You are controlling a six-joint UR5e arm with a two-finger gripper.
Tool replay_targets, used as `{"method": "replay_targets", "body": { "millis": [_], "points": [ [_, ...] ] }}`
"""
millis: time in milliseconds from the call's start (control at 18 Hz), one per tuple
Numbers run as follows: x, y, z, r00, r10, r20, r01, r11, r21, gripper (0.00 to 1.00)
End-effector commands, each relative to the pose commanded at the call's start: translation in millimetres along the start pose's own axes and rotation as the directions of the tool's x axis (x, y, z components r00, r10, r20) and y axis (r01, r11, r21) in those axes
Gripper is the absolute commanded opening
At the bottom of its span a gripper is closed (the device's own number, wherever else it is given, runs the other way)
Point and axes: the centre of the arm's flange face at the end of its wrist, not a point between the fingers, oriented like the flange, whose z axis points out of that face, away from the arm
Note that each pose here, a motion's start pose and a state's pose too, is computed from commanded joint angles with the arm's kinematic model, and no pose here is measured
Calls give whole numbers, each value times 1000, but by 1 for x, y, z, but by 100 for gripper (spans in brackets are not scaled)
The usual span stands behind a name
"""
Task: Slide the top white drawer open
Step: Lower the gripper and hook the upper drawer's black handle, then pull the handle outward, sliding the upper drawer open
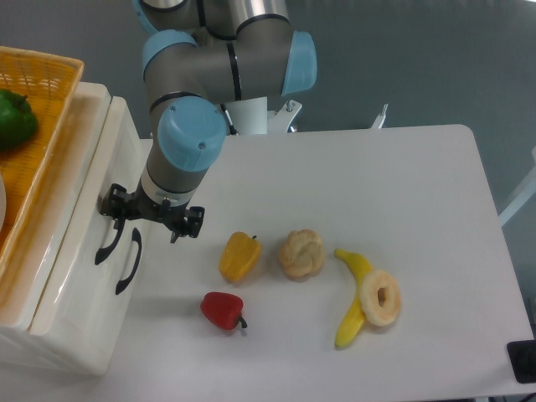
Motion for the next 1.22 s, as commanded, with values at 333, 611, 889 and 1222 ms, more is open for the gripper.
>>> {"method": "replay_targets", "body": {
  "millis": [333,611,889,1222],
  "points": [
    [0,-2,-4,1000,10,4,-10,1000,8,100],
    [-5,-3,-5,999,11,40,-11,1000,0,100],
    [-13,-5,2,998,10,63,-9,1000,-20,100],
    [-17,-7,-7,998,4,68,-3,1000,-5,100]
  ]
}}
